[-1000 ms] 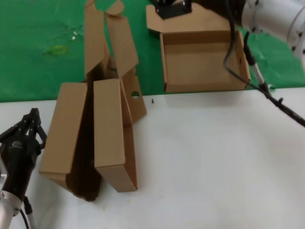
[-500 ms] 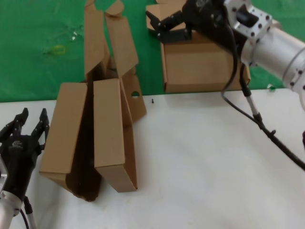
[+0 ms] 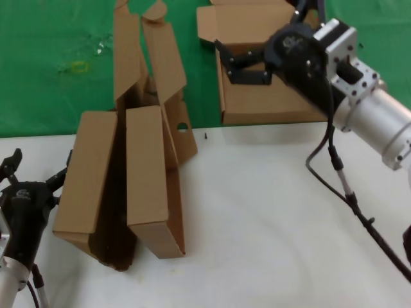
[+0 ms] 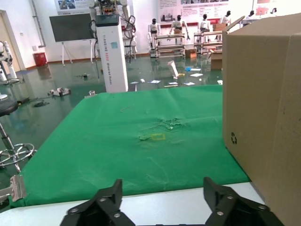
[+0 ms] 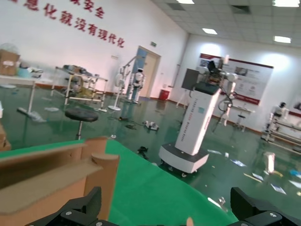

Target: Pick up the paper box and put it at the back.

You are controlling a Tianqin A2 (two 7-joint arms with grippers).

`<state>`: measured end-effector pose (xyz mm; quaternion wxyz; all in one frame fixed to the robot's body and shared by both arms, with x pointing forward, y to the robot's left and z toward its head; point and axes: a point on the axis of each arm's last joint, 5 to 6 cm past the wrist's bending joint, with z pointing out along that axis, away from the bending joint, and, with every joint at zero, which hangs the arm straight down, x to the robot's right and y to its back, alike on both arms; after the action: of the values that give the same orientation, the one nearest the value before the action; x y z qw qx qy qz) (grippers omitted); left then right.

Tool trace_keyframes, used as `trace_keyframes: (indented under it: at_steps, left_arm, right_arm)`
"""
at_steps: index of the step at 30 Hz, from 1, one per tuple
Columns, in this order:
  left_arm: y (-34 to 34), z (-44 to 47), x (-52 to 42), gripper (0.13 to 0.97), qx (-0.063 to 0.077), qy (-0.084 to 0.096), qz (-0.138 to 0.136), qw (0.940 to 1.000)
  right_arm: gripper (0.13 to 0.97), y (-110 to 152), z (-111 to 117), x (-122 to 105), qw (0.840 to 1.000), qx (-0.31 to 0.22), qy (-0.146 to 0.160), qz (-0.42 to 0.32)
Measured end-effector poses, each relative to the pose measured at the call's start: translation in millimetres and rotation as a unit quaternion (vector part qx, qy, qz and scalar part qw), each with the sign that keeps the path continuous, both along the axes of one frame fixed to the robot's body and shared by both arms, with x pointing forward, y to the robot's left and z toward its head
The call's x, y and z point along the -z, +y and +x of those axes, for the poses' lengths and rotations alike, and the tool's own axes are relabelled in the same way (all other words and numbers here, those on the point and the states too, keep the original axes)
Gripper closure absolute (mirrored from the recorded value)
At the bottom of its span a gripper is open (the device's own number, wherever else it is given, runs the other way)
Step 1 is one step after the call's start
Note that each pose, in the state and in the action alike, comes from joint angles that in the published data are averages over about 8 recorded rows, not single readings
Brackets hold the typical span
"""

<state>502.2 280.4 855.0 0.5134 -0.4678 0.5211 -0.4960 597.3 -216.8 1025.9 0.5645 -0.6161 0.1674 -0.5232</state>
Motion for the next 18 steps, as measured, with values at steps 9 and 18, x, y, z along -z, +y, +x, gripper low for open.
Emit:
trace_keyframes:
  at_steps: [9,18]
  left_arm:
    - [0.0,0.0,0.0,0.452,0.000,0.000,0.000,1.0000]
    - [0.0,0.0,0.0,0.275,0.000,0.000,0.000,1.0000]
  right_arm:
    - [0.130,-11.3,-11.4,36.9,0.998,0.029,0.017,0.047]
    - [0.130,-24.0,-26.5,73.5,0.993,0.070,0.040,0.091]
